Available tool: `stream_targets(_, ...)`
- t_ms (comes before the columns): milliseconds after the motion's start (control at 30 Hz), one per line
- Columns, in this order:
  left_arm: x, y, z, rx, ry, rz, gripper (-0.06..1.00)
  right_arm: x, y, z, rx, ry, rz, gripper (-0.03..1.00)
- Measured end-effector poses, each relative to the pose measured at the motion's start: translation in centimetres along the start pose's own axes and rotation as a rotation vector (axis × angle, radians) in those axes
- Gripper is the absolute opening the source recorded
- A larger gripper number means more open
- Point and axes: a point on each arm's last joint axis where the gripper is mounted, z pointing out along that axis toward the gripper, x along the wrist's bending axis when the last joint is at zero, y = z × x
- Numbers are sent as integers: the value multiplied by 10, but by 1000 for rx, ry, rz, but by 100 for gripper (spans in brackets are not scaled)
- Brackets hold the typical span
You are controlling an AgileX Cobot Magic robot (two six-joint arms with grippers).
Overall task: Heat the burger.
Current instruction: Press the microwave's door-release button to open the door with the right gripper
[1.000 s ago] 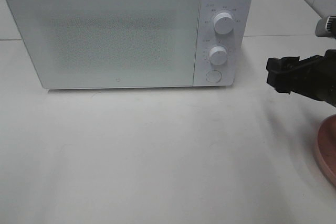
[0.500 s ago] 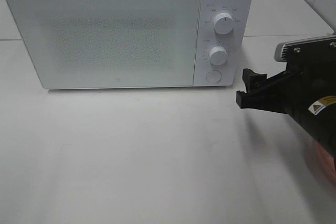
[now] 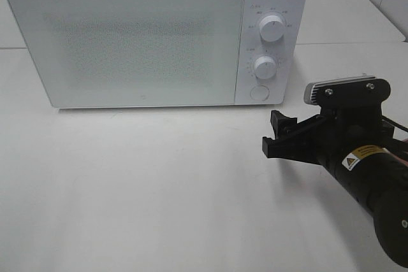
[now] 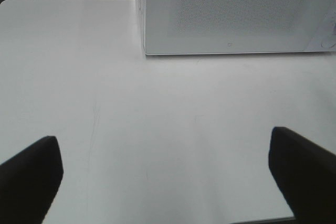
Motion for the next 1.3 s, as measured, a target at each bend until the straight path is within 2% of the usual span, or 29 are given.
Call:
stream_targets(100,0,0,0,0,0,0,99,0,0,0,0,0,40,75)
stream_targets(167,0,0,0,0,0,0,99,0,0,0,-1,5,134,75)
stream_targets(267,0,0,0,0,0,0,99,0,0,0,-1,5,177,74)
stream_targets(333,0,0,0,0,0,0,99,1,0,0,-2,6,376,70)
stream_targets(367,0,0,0,0,0,0,99,1,0,0,-2,6,376,70)
stream_targets(433,0,0,0,0,0,0,99,1,0,0,-1,7,543,67)
stream_targets(533,0,0,0,0,0,0,99,1,0,0,-1,8,604,66)
stream_targets(600,0,0,0,0,0,0,99,1,0,0,0,8,830,60)
stream_targets(633,0,0,0,0,0,0,99,1,0,0,0,8,830,60)
stream_targets(700,0,0,0,0,0,0,99,1,0,0,1,7,991,55)
stream_targets(733,0,0,0,0,0,0,99,1,0,0,1,7,991,55)
stream_targets(767,0,0,0,0,0,0,99,0,0,0,-1,6,1086,51)
stream_targets(800,0,0,0,0,0,0,99,0,0,0,-1,6,1086,51)
stream_targets(833,0,0,0,0,0,0,99,0,0,0,0,7,1178,47)
stream_targets(900,0,0,0,0,0,0,99,0,0,0,-1,5,1214,45)
stream_targets(933,0,0,0,0,0,0,99,0,0,0,-5,-2,1296,40)
stream_targets(967,0,0,0,0,0,0,99,0,0,0,-5,-2,1296,40)
stream_targets(1000,0,0,0,0,0,0,99,-2,0,0,-15,-17,1368,38)
stream_targets(1033,0,0,0,0,0,0,99,-3,0,0,-20,-25,1397,34)
stream_targets(1067,0,0,0,0,0,0,99,-3,0,0,-20,-25,1397,34)
stream_targets(1133,0,0,0,0,0,0,99,-5,0,0,-40,-50,1492,27)
stream_targets(1300,0,0,0,0,0,0,99,-6,0,0,-52,-60,1577,19)
